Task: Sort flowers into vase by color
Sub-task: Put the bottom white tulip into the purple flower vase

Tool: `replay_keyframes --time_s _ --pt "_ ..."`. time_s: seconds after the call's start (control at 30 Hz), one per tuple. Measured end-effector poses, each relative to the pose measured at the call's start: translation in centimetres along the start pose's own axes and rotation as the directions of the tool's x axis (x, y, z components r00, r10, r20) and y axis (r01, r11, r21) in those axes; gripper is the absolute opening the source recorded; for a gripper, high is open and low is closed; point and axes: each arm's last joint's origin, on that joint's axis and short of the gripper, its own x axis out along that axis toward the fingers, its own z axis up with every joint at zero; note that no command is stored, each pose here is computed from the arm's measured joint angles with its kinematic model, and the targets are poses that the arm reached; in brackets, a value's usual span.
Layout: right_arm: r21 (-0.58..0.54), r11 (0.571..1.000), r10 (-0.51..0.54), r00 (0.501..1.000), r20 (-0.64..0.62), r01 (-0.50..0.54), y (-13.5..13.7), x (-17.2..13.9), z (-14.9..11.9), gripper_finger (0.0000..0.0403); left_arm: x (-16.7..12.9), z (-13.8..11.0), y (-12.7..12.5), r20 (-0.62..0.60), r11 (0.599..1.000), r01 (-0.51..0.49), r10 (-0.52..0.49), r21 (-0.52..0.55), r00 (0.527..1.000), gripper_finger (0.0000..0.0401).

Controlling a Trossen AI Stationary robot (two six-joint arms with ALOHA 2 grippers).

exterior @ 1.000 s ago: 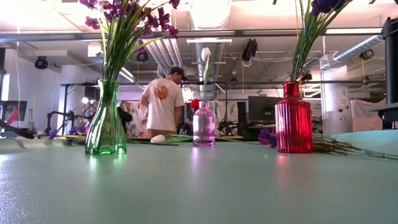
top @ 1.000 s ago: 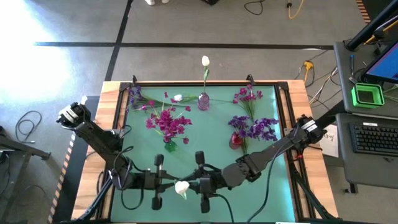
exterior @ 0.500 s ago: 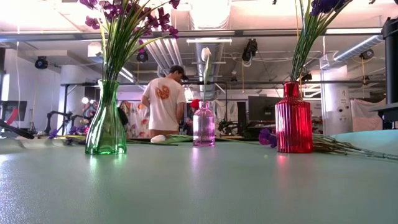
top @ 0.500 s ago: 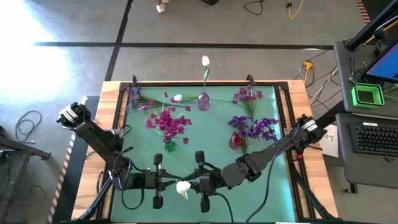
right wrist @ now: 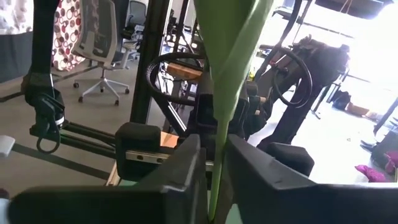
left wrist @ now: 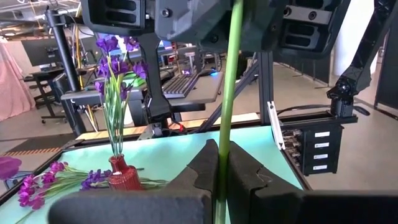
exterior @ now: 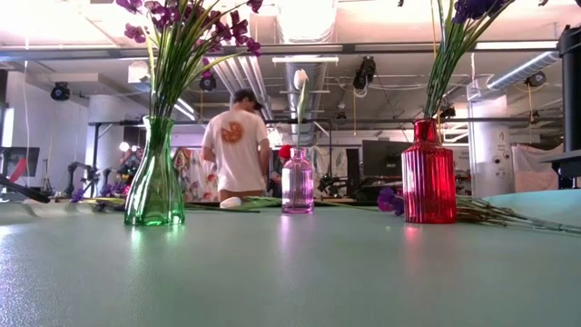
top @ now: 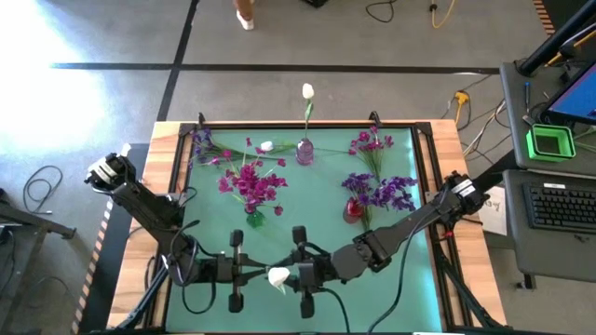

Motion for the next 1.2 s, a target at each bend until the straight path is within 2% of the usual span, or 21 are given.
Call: replay_keyframes --time_s 0.17,0.3,0.43,0.63,0.67,0.87,1.07,1.2 --pt "-0.002 1.0 -0.001 1.0 0.004 0.001 0.0 0.0 0.0 0.0133 0.0 -0.1 0.0 -0.007 1.0 0.0 0.0 -0.002 1.0 0.0" --pt "-0.005 1.0 -0.004 1.0 0.014 0.004 -0.1 0.0 0.3 0.0148 0.0 -0.1 0.0 -0.007 1.0 0.0 0.0 -0.003 1.0 0.0" --pt "0.023 1.0 -0.01 0.999 0.036 0.009 -0.4 -0.1 1.4 0.0123 0.0 -0.1 0.0 -0.007 1.0 0.0 0.0 -0.007 1.0 0.0" --pt "0.063 0.998 -0.002 1.0 -0.013 0.003 -0.9 -0.1 2.5 0.0025 0.0 -0.1 0.0 -0.006 1.0 0.0 0.0 -0.021 1.0 0.0" --pt "0.068 0.998 -0.002 1.0 -0.017 0.003 -1.0 -0.1 2.6 0.002 0.0 -0.1 0.0 -0.006 1.0 0.0 0.0 -0.024 1.0 0.0" --pt "0.088 0.996 -0.008 0.999 -0.037 0.011 -1.7 -0.1 3.3 0.0015 0.0 0.0 0.0 -0.004 0.999 -0.001 0.001 -0.036 1.0 0.0011" --pt "0.106 0.993 -0.033 0.993 -0.116 0.045 -4.3 -0.2 4.9 0.0014 -0.1 0.8 0.3 0.013 0.998 -0.01 0.011 -0.06 1.0 0.0081" --pt "0.103 0.991 -0.062 0.98 -0.191 0.083 -7.0 -0.7 6.3 0.0014 -0.1 1.4 0.3 0.025 0.998 -0.014 0.015 -0.057 1.0 0.0126"
